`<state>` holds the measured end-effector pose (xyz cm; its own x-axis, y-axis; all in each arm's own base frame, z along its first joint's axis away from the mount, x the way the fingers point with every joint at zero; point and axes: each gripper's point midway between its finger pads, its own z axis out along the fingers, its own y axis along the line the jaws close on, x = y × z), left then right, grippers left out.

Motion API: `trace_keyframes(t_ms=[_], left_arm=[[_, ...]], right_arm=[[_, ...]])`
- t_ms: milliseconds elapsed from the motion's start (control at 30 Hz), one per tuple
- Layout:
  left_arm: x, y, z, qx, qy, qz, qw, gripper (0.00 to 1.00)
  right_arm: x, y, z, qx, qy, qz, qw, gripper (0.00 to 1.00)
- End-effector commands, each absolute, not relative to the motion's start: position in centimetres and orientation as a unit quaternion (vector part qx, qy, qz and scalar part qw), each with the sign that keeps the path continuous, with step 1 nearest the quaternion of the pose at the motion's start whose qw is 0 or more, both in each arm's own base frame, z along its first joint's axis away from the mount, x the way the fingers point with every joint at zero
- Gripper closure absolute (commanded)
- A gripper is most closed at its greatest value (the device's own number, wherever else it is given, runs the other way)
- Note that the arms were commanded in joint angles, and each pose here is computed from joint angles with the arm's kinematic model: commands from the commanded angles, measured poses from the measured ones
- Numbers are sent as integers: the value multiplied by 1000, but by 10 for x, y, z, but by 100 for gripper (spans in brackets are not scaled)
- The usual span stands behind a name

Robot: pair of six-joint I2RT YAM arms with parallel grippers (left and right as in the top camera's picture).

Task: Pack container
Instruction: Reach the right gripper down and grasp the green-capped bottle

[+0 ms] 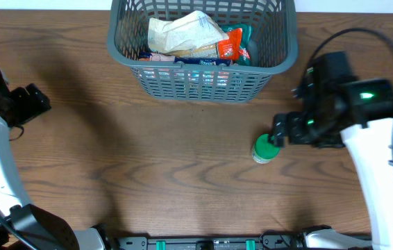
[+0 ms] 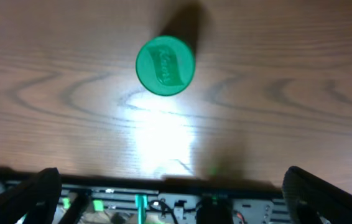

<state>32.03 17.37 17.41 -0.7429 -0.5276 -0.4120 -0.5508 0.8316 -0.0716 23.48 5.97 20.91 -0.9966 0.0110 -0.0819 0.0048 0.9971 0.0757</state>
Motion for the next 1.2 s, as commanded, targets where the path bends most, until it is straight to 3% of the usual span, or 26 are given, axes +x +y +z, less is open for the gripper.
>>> trace_keyframes(t_ms=[0,733,1167], left_arm=[[319,171,165,-316,926,14,208,1],[321,168,169,-314,925,7,214,1],[321,168,169,-312,925,8,215,1]], right_arm=[[230,68,184,4,999,25,27,1],[252,87,66,-43,995,39,84,1],[271,82,51,-38,991,20,129,1]])
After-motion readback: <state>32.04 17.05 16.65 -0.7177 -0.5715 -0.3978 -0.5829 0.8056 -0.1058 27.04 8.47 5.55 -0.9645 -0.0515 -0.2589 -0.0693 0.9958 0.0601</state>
